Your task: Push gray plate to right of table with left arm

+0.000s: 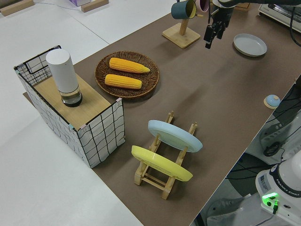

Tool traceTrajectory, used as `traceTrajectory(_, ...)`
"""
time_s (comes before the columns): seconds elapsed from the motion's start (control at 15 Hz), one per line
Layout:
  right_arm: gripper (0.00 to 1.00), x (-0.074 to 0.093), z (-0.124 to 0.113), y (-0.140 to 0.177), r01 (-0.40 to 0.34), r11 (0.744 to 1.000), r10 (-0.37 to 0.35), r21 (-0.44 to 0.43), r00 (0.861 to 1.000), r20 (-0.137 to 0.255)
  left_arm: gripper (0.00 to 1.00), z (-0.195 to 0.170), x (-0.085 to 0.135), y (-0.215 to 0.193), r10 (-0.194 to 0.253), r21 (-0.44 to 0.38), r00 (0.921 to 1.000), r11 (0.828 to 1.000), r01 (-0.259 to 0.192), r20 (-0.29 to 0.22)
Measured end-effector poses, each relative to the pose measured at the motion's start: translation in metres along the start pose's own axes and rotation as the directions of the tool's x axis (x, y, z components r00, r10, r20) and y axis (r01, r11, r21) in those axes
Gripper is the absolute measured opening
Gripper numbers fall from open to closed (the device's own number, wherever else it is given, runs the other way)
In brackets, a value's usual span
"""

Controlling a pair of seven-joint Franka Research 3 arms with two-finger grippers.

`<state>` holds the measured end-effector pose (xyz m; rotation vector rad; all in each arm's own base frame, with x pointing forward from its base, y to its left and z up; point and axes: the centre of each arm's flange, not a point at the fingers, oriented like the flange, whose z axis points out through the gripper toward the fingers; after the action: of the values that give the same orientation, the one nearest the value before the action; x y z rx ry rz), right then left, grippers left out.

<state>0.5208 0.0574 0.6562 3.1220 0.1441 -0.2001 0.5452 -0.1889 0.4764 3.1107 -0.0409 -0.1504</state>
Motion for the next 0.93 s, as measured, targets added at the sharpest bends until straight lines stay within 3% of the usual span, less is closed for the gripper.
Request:
traceTrajectory(0.27, 0.99, 0.0, 0.0, 0.0, 0.0, 1.0, 0.0, 0.0, 1.0, 0.0, 0.99, -0.055, 0.012, -0.062, 0.051, -0.01, 0.9986, 0.999, -0.051, -0.017)
traceTrajectory(0.6, 0.99, 0.0, 0.0, 0.0, 0.0, 1.0, 0.0, 0.0, 1.0, 0.0, 0.99, -0.085, 0.02, -0.127, 0.11, -0.01, 0.9932, 0.994, -0.11, -0.038)
traceTrajectory(0.93, 0.99, 0.0, 0.0, 0.0, 0.0, 1.0, 0.0, 0.0, 1.0, 0.0, 0.99, -0.106, 0.02, -0.177, 0.175, 0.015, 0.9832, 0.985, -0.174, -0.053)
